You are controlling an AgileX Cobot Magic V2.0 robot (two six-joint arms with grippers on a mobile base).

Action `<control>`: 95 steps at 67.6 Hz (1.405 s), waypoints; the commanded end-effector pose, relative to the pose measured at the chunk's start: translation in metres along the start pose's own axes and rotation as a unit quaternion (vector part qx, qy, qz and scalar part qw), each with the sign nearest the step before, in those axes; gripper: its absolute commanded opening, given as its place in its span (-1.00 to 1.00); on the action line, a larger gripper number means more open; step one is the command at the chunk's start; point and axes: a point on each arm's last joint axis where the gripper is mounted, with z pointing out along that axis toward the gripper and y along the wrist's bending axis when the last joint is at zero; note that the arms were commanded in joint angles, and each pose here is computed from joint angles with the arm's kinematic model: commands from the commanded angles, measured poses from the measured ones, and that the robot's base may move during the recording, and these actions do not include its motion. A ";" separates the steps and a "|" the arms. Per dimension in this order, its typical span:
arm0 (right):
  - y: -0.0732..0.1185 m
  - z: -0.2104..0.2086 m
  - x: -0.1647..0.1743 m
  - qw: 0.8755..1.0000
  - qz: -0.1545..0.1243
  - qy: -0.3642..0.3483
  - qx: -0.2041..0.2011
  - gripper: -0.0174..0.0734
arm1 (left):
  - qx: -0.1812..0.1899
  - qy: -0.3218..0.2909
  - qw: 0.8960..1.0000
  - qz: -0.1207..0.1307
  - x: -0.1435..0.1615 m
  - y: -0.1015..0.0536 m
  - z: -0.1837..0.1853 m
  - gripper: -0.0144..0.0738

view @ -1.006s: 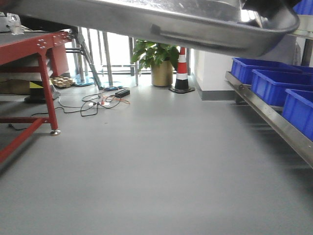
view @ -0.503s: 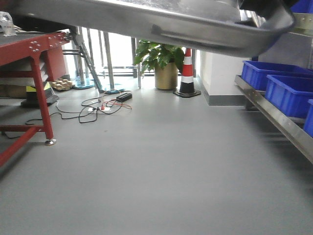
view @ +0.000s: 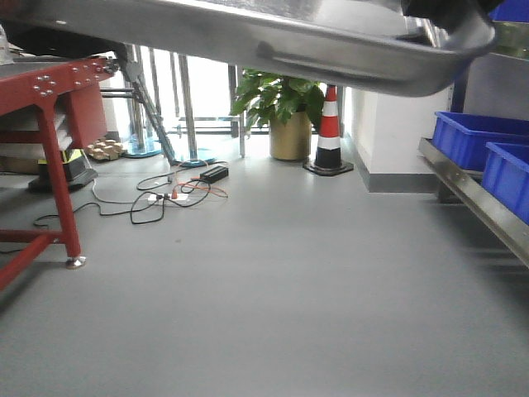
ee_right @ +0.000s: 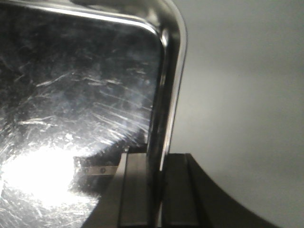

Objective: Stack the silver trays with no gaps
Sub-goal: 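Carry the tray in both grippers while driving across the room, then keep carrying the tray while driving toward the other shelf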

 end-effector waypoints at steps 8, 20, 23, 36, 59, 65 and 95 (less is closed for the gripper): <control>0.015 -0.006 -0.006 0.996 -0.010 -0.028 -0.081 -0.65 | 0.049 -0.019 0.999 0.001 -0.003 -0.011 -0.002 -0.71; 0.015 -0.006 -0.006 0.996 -0.010 -0.029 -0.082 -0.65 | 0.049 -0.019 0.999 0.001 -0.003 -0.011 -0.002 -0.71; 0.015 -0.006 -0.006 0.996 -0.010 -0.029 -0.082 -0.65 | 0.049 -0.019 0.999 0.001 -0.003 -0.011 -0.002 -0.71; 0.015 -0.006 -0.006 0.996 -0.010 -0.029 -0.082 -0.65 | 0.049 -0.019 0.999 0.001 -0.003 -0.011 -0.002 -0.71; 0.016 -0.006 -0.006 0.996 -0.010 -0.031 -0.089 -0.65 | 0.050 -0.019 0.999 0.001 -0.003 -0.011 -0.002 -0.71; 0.017 -0.006 -0.007 0.995 -0.010 -0.032 -0.095 -0.65 | 0.050 -0.019 0.999 0.001 -0.003 -0.011 -0.002 -0.71; 0.023 -0.008 -0.008 0.991 -0.010 -0.042 -0.126 -0.65 | 0.049 -0.024 0.998 0.003 -0.004 -0.011 -0.002 -0.71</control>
